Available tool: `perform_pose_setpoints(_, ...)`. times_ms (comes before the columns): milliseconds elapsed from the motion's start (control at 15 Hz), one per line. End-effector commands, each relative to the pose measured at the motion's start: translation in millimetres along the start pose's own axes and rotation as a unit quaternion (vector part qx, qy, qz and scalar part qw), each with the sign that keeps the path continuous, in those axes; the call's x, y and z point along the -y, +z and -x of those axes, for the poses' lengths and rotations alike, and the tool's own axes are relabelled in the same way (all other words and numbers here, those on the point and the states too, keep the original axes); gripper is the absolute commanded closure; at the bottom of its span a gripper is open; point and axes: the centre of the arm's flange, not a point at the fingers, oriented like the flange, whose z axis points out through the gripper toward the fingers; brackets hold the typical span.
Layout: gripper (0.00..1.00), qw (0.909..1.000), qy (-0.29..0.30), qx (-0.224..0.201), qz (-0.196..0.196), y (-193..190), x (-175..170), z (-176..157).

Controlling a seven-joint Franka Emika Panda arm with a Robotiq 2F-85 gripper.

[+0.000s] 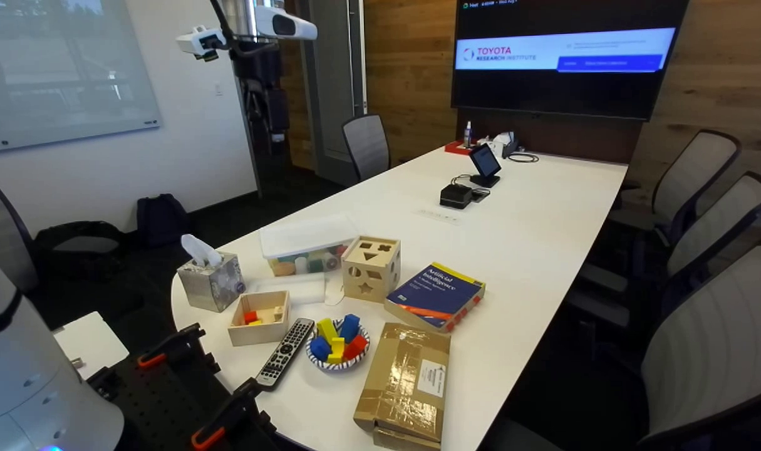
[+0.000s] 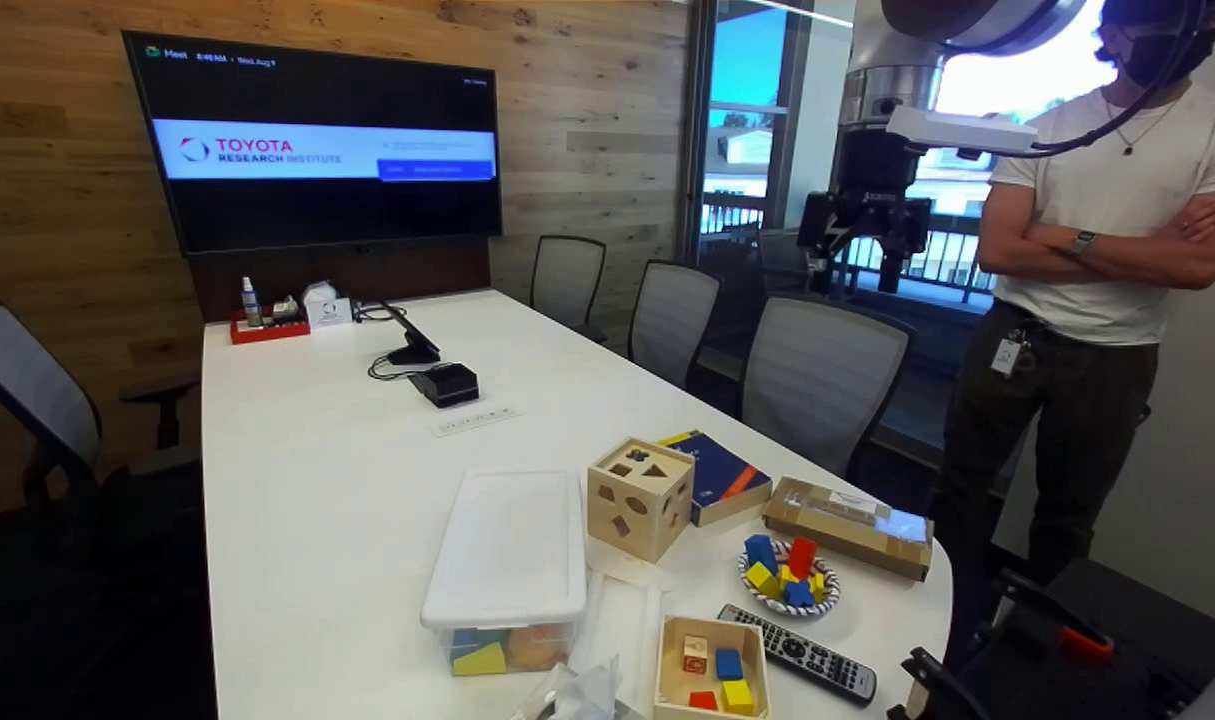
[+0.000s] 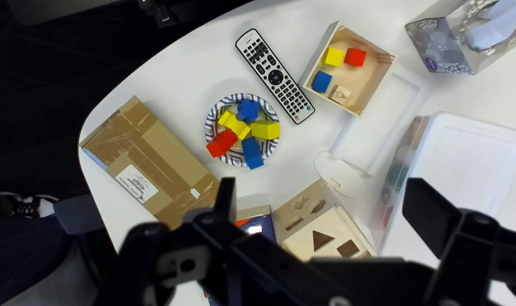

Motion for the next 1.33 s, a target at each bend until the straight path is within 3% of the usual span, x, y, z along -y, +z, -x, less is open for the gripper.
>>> perform_pose_setpoints(0, 0.00, 0.9994, 0.014, -0.026, 0.020, 8.1, 5.2, 8.1)
perform_pose_setpoints(200, 0.00, 0.9979, 0.012, -0.051, 0.038, 24.2, 2.6, 18.8)
perform_pose_setpoints(533, 0.00, 0.9790, 0.028, -0.171, 0.107, 48.9, -14.7, 22.8)
perform_pose_setpoints(600, 0.00, 0.9771, 0.032, -0.177, 0.114, 50.4, -18.5, 23.5)
perform_pose_setpoints(667, 0.00, 0.9843, 0.013, -0.148, 0.095, 44.8, -10.4, 11.6)
perform_pose_setpoints(1267, 0.00, 0.9839, 0.015, -0.149, 0.098, 48.5, -11.8, 12.7)
